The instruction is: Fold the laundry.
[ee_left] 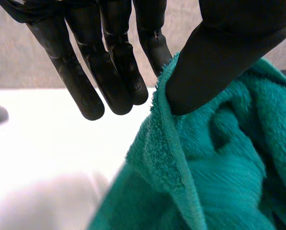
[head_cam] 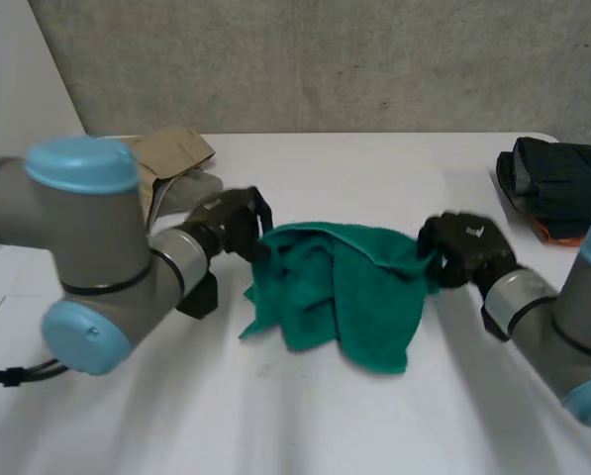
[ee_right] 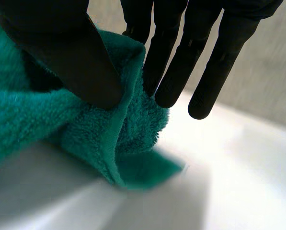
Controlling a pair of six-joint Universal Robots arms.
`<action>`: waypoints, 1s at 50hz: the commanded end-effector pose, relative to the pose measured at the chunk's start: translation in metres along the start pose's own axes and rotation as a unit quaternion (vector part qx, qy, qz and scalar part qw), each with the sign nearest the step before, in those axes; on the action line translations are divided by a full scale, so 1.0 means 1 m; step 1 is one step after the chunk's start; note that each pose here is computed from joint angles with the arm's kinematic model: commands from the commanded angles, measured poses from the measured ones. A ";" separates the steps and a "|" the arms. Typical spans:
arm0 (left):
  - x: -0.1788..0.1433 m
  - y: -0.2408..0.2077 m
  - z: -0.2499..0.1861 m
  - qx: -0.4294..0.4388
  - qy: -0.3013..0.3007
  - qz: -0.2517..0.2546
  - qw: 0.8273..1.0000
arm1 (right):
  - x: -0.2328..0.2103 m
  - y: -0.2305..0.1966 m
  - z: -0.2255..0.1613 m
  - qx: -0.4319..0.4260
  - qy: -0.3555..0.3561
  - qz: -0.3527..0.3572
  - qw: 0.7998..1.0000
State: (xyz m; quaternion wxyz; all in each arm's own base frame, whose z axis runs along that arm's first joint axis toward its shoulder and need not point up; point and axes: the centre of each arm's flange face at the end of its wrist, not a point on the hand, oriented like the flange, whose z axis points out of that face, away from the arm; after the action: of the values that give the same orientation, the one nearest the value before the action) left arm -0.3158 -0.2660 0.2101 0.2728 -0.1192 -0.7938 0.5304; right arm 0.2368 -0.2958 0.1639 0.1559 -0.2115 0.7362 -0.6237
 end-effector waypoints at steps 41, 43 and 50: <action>0.055 -0.199 -0.009 0.497 -0.105 0.394 0.766 | 0.044 -0.248 0.026 0.407 0.096 -0.160 0.894; 0.053 -0.183 -0.012 0.463 -0.099 0.399 0.785 | 0.042 -0.241 0.025 0.394 0.085 -0.160 0.901; 0.030 -0.120 -0.021 0.338 -0.100 0.414 0.839 | 0.033 -0.198 0.021 0.291 0.040 -0.151 0.944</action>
State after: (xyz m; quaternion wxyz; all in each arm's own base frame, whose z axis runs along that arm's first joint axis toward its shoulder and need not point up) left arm -0.3318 -0.3040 0.3894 -0.0238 -0.2362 -0.3664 0.8997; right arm 0.2417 -0.3694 0.3922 0.0666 -0.1990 0.4070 -0.8890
